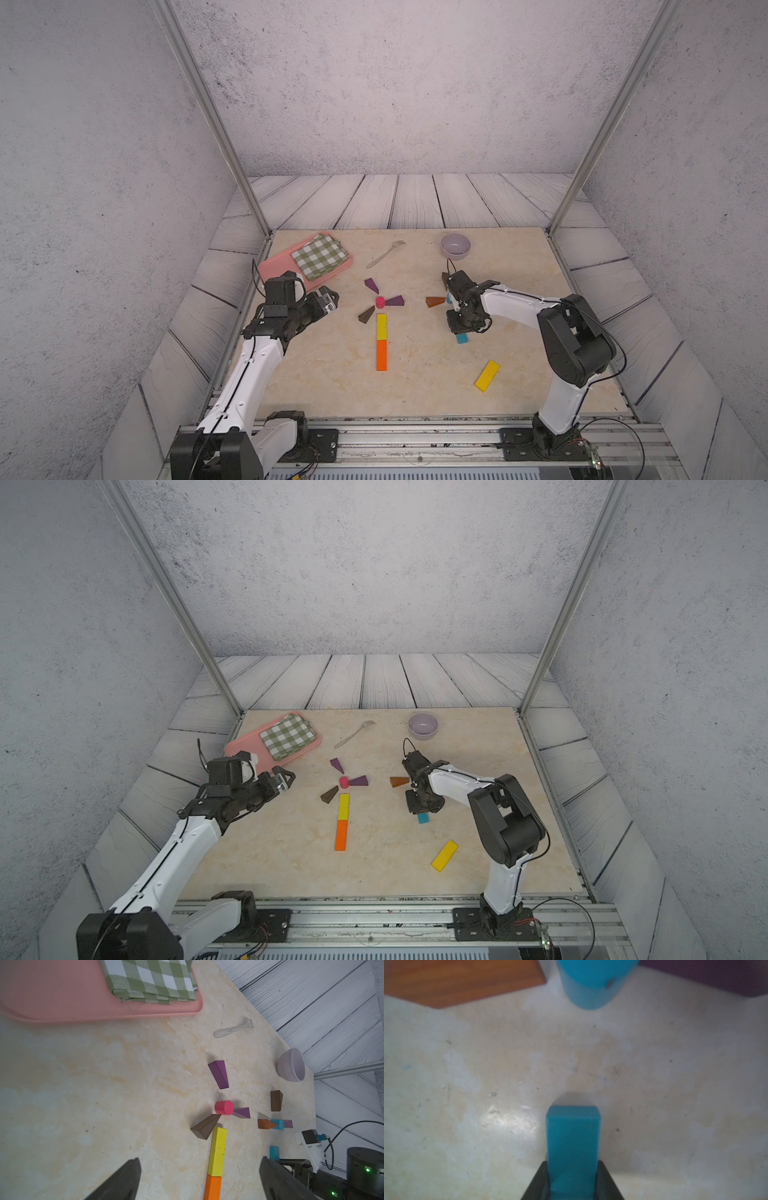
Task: Assemble a small pinwheel with building blocks
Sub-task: Assemble the building block at the center of the board.
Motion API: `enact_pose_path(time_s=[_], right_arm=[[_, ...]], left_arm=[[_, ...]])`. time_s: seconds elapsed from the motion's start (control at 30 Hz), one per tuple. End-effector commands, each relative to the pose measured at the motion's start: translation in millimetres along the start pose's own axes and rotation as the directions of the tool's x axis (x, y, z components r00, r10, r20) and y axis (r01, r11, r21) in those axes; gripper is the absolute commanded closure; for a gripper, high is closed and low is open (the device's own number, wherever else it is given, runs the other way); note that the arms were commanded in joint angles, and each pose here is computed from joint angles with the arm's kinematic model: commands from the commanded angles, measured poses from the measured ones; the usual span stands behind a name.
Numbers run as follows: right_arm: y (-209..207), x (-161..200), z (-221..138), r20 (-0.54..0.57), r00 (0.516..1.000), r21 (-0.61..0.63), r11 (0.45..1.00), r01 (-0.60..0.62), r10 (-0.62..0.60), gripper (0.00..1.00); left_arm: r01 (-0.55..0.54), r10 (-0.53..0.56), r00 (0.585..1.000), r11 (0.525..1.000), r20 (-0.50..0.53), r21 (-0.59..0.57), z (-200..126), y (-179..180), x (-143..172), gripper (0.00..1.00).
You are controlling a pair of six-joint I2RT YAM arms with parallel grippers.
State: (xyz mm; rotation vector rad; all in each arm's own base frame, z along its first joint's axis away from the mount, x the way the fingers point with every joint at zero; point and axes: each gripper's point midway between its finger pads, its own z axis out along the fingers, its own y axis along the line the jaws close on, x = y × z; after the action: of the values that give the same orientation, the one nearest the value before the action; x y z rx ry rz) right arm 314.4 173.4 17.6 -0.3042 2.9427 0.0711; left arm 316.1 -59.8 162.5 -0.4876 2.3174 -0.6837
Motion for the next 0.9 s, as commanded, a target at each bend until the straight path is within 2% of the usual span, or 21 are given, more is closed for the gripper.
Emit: enact_pose_path(time_s=[0.0,0.27,0.57,0.6,0.67,0.73,0.83,0.87], right_arm=[[-8,-10,10,0.000,1.000,0.042,0.999,-0.011,0.011,0.67],[-12,-17,12,0.007,0.999,0.042,0.999,-0.032,0.031,0.67],[-5,-21,12,0.009,1.000,-0.027,0.999,-0.028,0.028,0.64],[-2,-21,12,0.009,1.000,-0.039,0.999,-0.029,0.029,0.63],[-4,-21,13,0.003,0.999,-0.027,0.999,-0.036,0.036,0.52],[-3,-21,10,0.011,0.999,-0.034,0.999,-0.033,0.033,0.50],[-7,-23,-3,0.021,0.999,-0.012,0.999,-0.038,0.038,0.38],[-11,-24,-10,0.021,0.999,0.008,0.999,-0.042,0.042,0.38]], left_arm=[[0.003,-0.003,1.000,1.000,-0.001,-0.017,0,6,0,0.04],[0.005,-0.005,1.000,1.000,-0.002,-0.019,1,7,0,0.04],[0.009,-0.009,1.000,1.000,-0.003,-0.019,1,8,0,0.04],[0.011,-0.011,1.000,1.000,-0.002,-0.020,1,8,-1,0.04],[0.010,-0.010,1.000,1.000,-0.003,-0.021,2,9,-1,0.04],[0.010,-0.011,1.000,1.000,-0.003,-0.021,2,9,0,0.04],[0.011,-0.011,1.000,1.000,-0.004,-0.020,2,9,-1,0.04],[0.012,-0.012,1.000,1.000,-0.004,-0.020,2,9,-1,0.04]])
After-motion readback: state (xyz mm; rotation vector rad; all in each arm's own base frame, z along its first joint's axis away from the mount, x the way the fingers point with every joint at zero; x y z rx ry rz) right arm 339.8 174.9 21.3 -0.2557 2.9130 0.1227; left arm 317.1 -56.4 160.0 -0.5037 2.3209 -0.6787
